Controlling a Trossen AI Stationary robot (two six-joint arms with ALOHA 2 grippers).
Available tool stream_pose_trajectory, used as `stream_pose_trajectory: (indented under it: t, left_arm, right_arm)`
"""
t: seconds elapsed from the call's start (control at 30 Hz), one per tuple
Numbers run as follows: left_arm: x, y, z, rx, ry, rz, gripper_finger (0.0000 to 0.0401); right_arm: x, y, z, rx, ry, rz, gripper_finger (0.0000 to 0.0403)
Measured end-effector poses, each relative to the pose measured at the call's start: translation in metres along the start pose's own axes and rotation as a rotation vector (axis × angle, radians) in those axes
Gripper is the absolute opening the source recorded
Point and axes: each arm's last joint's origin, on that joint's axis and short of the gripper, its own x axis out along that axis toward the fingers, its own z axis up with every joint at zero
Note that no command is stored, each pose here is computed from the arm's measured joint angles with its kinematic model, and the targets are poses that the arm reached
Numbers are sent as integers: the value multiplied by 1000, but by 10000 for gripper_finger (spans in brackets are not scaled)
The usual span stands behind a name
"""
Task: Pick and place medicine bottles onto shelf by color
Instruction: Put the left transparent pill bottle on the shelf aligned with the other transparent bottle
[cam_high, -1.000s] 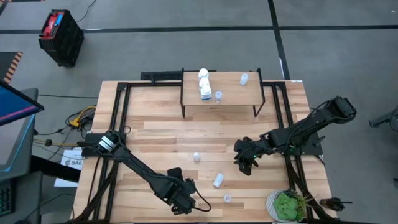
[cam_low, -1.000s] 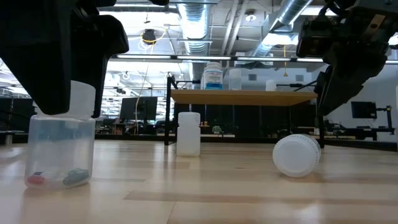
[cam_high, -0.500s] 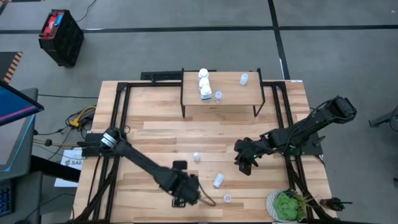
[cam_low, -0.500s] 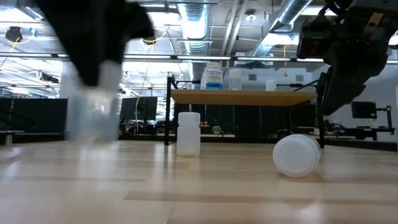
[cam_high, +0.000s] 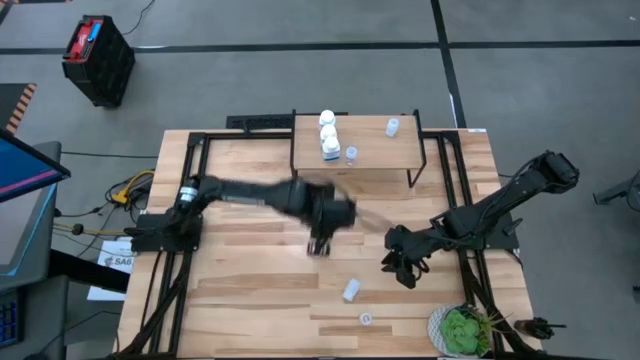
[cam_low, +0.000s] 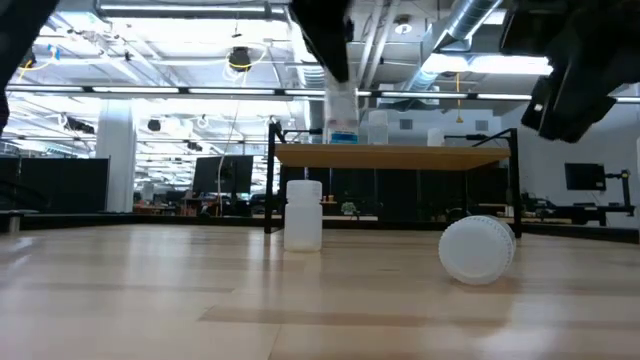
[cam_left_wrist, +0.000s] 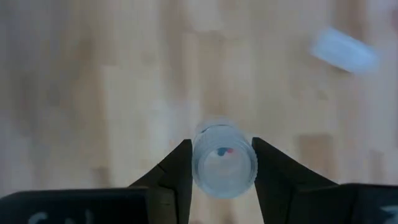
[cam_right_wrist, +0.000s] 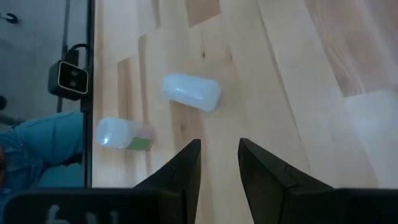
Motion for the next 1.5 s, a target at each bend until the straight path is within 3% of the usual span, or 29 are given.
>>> stream_pose_trajectory:
  t: [0.2,0.47,0.73,1.13,1.37,1.5]
  left_arm:
    - [-7,62,11,-56,-136,15,105]
    - [-11,107,13,-71,-241,58,105]
    - [-8,126,15,-119,-281,135,105]
    - [-8,148,9,-183,-276,167,105]
    - [-10,143,8,-178,-272,129,105]
    - [-12,143,10,-182,-285,164,105]
  right_arm:
    - [-3,5,-3,-24,-19,-3,131]
    - [-2,10,-9,-47,-2,8,131]
    - [-3,14,-13,-57,0,14,131]
    - [-2,4,-3,-17,-16,-3,131]
    - [-2,0,0,-3,-22,-13,131]
    - [-2,0,0,-4,-13,-18,131]
